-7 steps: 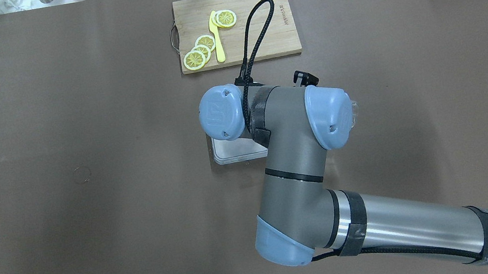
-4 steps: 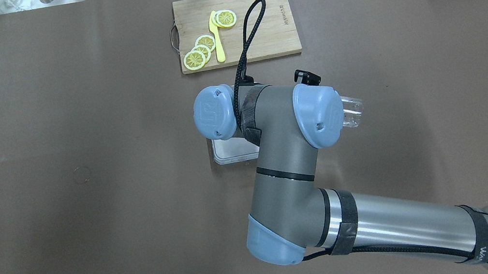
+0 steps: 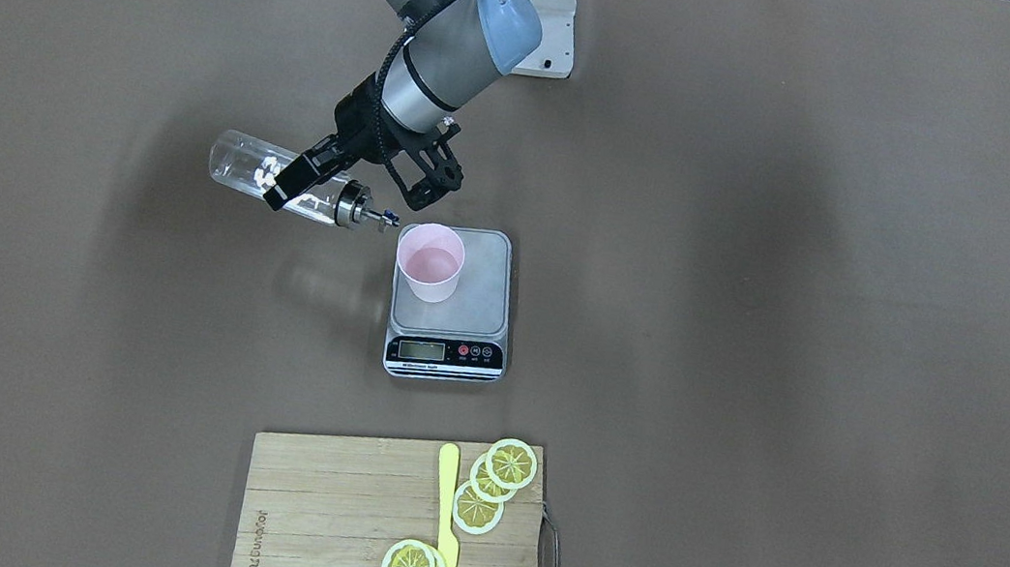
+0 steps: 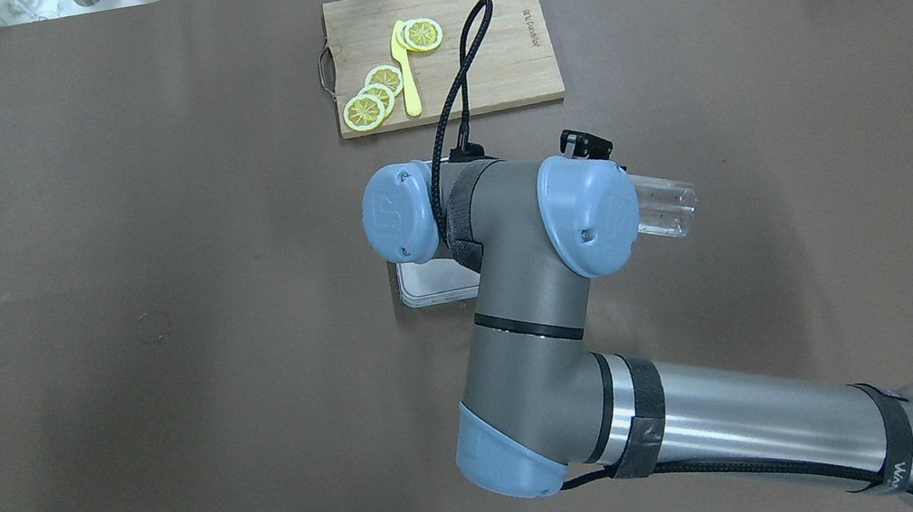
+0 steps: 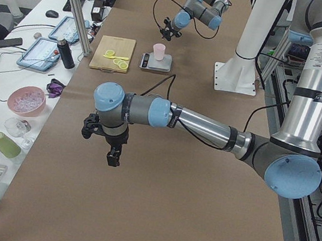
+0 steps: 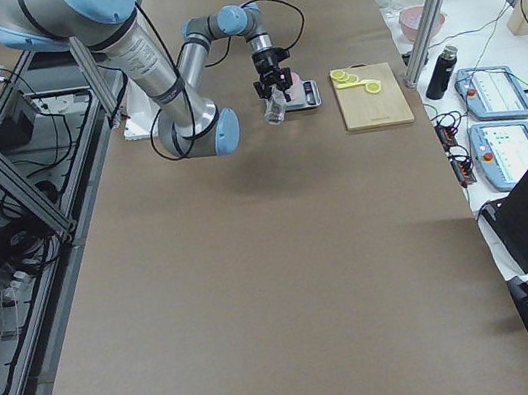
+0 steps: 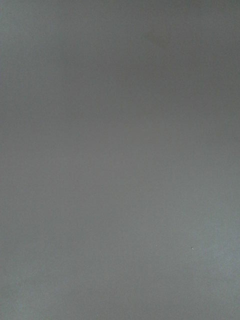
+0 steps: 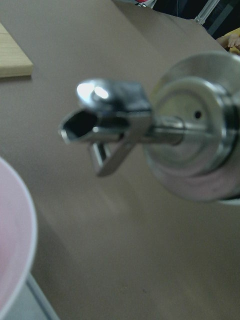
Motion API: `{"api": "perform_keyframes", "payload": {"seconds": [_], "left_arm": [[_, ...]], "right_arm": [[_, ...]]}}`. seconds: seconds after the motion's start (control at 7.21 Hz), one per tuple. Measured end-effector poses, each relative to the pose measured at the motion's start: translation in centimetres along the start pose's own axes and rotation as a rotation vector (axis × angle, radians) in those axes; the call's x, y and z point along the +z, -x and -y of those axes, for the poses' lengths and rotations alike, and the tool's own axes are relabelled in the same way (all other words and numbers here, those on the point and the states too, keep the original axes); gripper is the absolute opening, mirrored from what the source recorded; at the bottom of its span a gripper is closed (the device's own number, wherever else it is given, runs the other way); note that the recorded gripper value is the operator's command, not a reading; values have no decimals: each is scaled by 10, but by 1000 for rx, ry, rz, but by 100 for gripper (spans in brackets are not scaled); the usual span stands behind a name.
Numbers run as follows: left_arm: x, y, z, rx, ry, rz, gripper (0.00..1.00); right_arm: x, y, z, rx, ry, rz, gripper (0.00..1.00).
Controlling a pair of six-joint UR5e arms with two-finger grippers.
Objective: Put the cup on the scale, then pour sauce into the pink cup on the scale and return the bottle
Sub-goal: 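Tilt the bottle spout into the pink cup with the right gripper to pour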
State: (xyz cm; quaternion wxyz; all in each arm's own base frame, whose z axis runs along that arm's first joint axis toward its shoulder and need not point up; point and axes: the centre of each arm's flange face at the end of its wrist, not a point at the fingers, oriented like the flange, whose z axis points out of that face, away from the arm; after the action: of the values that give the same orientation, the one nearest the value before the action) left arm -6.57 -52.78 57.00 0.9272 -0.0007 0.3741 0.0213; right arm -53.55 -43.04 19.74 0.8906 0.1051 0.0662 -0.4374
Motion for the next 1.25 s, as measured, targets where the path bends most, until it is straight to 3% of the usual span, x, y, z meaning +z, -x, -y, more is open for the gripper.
{"api": "perform_keyframes", "payload": {"seconds": [0.55,1.25], "left_arm": [[1,6,-1,24,11,-1,99],[0,13,-2,41,15,-3,99]], "right_arm": [[-12,4,20,-17,20,-30,37],[-19,11,21,-57,57,-62,37]]}}
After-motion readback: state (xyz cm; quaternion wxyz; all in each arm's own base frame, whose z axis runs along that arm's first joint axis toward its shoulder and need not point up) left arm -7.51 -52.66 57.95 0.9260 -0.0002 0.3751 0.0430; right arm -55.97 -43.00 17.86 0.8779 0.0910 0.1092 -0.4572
